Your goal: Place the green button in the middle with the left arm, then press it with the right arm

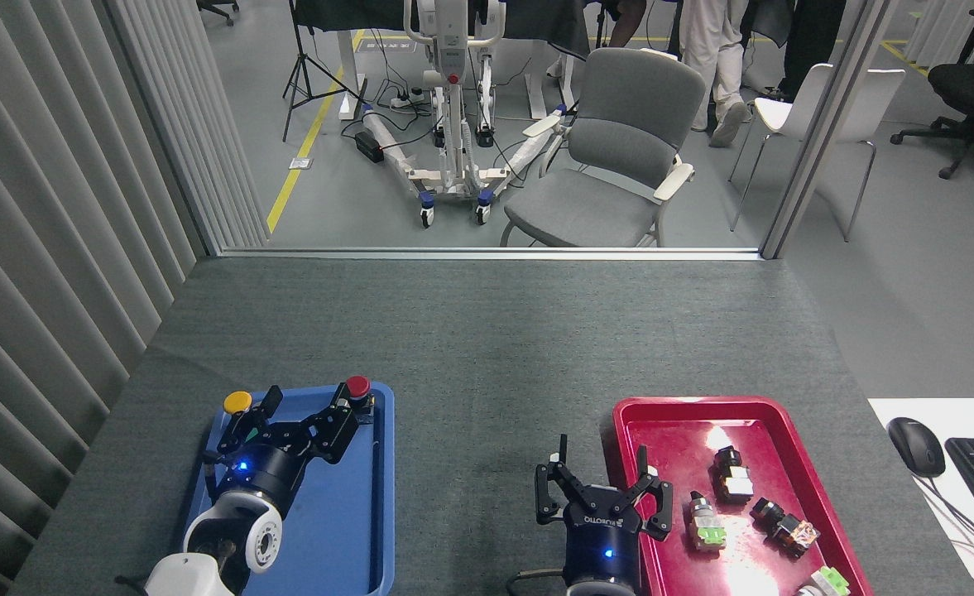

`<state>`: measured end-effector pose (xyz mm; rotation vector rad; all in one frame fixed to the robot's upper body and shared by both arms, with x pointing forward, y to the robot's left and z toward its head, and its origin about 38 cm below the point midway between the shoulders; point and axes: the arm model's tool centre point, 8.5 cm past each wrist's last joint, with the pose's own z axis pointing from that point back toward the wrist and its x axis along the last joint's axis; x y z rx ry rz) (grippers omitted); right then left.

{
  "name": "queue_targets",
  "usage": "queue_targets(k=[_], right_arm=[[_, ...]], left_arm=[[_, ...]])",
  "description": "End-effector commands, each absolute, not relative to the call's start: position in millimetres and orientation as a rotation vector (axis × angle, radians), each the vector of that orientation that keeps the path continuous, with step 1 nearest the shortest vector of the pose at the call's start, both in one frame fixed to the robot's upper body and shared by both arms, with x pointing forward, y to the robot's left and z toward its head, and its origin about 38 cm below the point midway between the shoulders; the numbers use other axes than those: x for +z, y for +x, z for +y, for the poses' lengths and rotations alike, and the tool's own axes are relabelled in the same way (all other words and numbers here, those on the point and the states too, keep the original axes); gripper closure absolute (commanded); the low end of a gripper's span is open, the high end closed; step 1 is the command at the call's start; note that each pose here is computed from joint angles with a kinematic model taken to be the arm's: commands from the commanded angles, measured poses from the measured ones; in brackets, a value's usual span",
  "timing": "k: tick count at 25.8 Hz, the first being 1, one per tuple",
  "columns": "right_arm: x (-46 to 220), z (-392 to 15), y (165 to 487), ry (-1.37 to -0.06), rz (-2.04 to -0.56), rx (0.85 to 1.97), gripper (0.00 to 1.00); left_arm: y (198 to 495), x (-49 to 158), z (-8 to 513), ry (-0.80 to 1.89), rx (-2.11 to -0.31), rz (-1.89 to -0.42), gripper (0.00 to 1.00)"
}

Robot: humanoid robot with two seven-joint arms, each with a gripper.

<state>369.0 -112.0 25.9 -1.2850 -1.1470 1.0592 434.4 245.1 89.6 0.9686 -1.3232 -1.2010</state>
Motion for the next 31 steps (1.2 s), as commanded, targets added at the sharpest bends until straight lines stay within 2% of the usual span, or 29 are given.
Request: queue_targets(k=[1, 4, 8, 28, 31], right_arm=[[25.7, -114.2, 369.5, -1.288, -1.152, 1.065, 0.0], [23.4, -122.2, 371.1, -1.289, -1.176, 1.103, 0.0], [21.0, -131.8, 371.5, -1.292, -1.205, 1.145, 0.0], [26.1, -134.6, 377.9, -1.294, -1.209, 1.131, 0.0], [25.2, -141.7, 378.1, -1.298, -1.205, 1.126, 0.0]], left_arm=[[434.3, 89.1, 245.2, 0.969, -1.199, -1.324, 0.0], [434.6, 81.4, 249.0, 0.961, -1.201, -1.299, 0.0], [435.2, 82.7, 248.8, 0.962, -1.198, -1.303, 0.0], [433.8, 80.5, 244.4, 0.987, -1.151, -1.327, 0.0], [430.1, 84.7, 246.7, 1.056, -1.125, -1.375, 0.0]])
